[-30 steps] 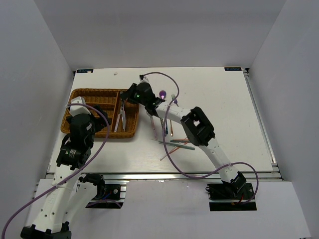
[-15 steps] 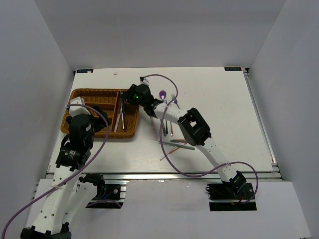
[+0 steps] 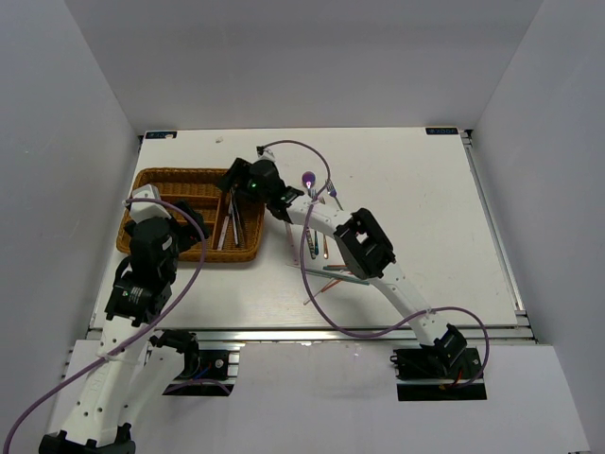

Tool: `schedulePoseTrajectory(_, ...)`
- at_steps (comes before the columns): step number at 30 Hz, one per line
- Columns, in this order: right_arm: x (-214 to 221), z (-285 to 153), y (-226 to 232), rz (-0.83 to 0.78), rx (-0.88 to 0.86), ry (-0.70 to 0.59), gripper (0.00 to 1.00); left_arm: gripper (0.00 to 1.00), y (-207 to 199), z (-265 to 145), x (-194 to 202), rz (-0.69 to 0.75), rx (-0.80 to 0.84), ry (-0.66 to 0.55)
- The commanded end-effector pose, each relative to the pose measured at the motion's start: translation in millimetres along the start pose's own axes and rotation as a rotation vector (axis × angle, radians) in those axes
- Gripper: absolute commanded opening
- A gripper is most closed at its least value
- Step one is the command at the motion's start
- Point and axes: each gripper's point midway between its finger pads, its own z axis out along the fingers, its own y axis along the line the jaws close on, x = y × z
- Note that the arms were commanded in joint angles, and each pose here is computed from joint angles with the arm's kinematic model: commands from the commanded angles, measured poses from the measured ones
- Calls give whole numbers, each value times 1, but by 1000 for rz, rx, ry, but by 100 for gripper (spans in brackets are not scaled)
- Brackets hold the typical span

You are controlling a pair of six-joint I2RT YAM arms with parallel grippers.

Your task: Sort the eating utensils into containers

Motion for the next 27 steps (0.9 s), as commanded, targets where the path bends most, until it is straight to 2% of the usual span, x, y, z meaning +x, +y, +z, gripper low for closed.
schedulePoseTrajectory(1, 5, 4, -5, -24, 31, 16, 89, 98, 0, -2, -2, 1, 5, -16)
schedulePoseTrajectory(5, 12, -2, -18, -46, 79, 38, 89, 98, 0, -2, -2, 2, 4, -15)
schedulePoseTrajectory(12, 14, -13, -10, -68, 60, 57, 89, 98, 0, -2, -2, -1, 3, -17)
schedulePoseTrajectory(14, 0, -23, 17, -125, 4, 7, 89, 98, 0, -1, -2, 0, 3, -15)
schedulePoseTrajectory(15, 3, -27, 15, -141, 13, 8, 89, 98, 0, -2, -3, -1, 4, -18)
schedulePoseTrajectory(21, -66, -83, 103, -279, -107, -122, 89, 98, -1, 0, -2, 2, 3, -11)
schedulePoseTrajectory(24, -90, -112, 103, -354, -58, -145, 89, 98, 0, 0, -3, 1, -2, -15)
schedulePoseTrajectory(27, -100, -139, 80, -418, 51, -86, 89, 98, 1, -1, -3, 1, -4, -15)
